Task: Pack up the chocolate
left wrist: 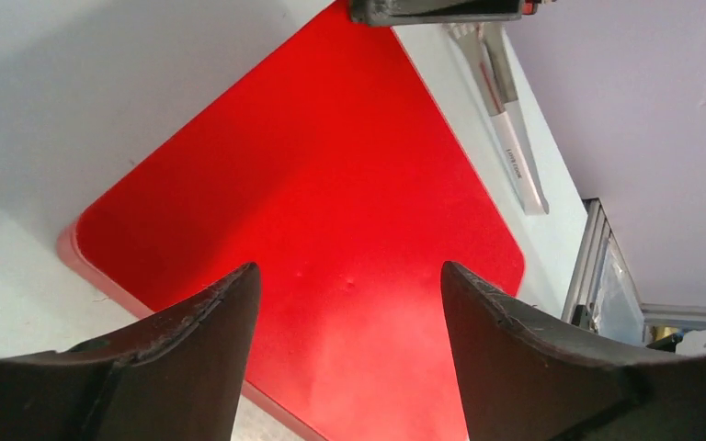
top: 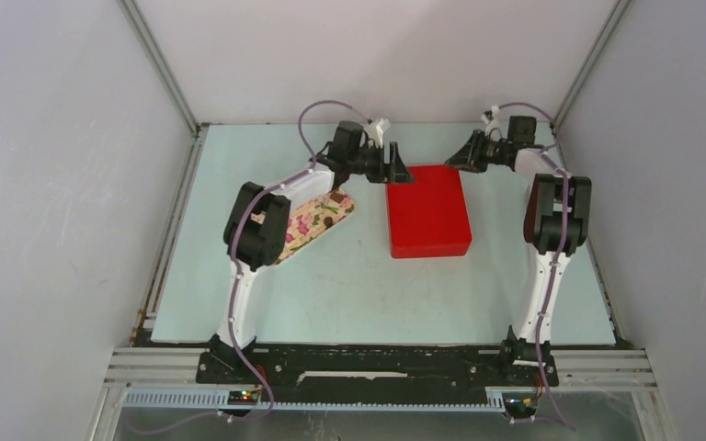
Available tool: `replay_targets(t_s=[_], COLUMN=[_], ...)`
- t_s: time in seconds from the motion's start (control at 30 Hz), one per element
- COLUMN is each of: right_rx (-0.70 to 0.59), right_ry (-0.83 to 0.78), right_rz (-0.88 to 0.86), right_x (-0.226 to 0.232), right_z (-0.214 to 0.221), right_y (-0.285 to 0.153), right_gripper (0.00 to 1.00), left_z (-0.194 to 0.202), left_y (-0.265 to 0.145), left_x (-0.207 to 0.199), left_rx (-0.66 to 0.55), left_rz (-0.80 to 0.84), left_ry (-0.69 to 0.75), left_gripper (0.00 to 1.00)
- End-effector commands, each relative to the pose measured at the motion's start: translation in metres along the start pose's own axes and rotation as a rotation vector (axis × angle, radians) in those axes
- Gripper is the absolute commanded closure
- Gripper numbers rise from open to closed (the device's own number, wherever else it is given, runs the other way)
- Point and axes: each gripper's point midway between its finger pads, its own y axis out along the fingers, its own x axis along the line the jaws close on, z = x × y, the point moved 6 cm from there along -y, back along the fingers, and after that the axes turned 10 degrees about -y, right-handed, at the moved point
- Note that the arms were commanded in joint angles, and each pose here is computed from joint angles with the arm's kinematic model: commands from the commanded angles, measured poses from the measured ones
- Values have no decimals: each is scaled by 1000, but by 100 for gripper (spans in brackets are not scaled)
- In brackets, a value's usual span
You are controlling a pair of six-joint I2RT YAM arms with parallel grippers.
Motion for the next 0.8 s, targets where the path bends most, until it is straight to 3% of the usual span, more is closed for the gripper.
replay_targets(t_s=[0.0,0.17,0.3,0.53,0.77], right_rx=[19,35,15,-71,138], right_ry=[186,197,164,58,90], right_rz=[59,57,36,6,-62], right_x=[-39,-37,-26,37,71], right_z=[14,22,18,5,78], right_y=[22,23,15,-59,-91], right_gripper=[75,74,72,71,71], left_z=[12,31,24,0,46], left_y=[26,40,39,-14,-44], left_x=[18,20,5,-58,-78], left_rx=[35,76,73,21,130], left_rz=[26,16,8,64,198], left_ry=[-85,-104,-43,147,132], left_gripper=[23,21,21,20,21])
